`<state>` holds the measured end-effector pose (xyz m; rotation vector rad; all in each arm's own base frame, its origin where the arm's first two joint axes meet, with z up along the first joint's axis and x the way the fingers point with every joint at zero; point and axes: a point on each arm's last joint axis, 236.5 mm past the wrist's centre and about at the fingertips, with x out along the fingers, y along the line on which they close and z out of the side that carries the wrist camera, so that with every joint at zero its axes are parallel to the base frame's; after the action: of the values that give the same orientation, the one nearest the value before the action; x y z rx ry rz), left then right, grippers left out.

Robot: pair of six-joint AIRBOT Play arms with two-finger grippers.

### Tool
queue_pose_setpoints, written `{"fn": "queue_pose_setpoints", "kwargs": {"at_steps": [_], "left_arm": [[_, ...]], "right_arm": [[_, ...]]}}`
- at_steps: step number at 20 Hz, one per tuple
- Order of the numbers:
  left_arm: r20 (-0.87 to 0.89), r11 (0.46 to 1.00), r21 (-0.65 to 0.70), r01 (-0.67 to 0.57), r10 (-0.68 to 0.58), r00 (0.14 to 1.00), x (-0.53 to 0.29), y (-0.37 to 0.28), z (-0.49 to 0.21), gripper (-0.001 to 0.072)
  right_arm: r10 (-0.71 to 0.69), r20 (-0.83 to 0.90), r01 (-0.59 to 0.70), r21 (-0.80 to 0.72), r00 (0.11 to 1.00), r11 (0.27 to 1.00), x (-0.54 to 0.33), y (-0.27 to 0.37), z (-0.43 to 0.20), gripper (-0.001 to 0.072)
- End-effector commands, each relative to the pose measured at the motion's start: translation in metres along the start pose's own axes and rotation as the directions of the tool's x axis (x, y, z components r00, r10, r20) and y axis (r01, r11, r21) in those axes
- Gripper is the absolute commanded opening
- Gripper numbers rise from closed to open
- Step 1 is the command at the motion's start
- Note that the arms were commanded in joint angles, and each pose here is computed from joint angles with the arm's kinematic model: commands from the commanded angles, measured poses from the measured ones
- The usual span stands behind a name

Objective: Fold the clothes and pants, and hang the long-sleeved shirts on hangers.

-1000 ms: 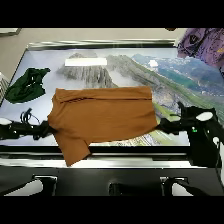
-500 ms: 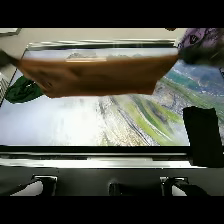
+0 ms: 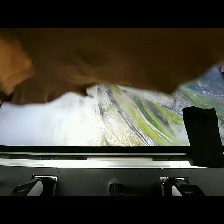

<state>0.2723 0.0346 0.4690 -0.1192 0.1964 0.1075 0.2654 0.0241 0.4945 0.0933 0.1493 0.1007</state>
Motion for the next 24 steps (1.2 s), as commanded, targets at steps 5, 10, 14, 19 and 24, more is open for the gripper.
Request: {"fn": "queue_pose_setpoints", "kwargs": {"at_steps": [5, 10, 14, 19, 24], "left_arm": [[-0.219, 0.999, 0.012, 0.044, -0.04, 0.975, 0.048, 0.001, -0.058, 0.0017], [-0.581, 0.987, -0.028, 0.157, -0.144, 0.801, 0.188, -0.004, -0.185, 0.0017], [-0.725, 0.987, -0.079, 0.138, -0.152, 0.672, 0.308, 0.0, -0.308, 0.0017], [-0.721, 0.989, -0.089, 0.118, -0.146, 0.678, 0.407, 0.002, -0.389, 0.0017], [-0.64, 0.99, -0.079, 0.117, -0.14, 0.756, 0.442, 0.004, -0.373, 0.0017]], "right_arm": [[-0.094, -0.41, 0.136, 0.073, 0.907, 0.988, 0.079, -0.037, -0.098, 0.0025], [-0.098, -0.769, 0.188, 0.03, 0.632, 0.982, 0.205, -0.071, -0.249, 0.0026], [-0.085, -0.852, 0.198, 0.022, 0.517, 0.98, 0.295, -0.092, -0.356, 0.0026], [-0.093, -0.82, 0.227, 0.046, 0.565, 0.973, 0.366, -0.108, -0.42, 0.0026], [-0.096, -0.738, 0.233, 0.085, 0.668, 0.969, 0.392, -0.109, -0.402, 0.0026]]}}
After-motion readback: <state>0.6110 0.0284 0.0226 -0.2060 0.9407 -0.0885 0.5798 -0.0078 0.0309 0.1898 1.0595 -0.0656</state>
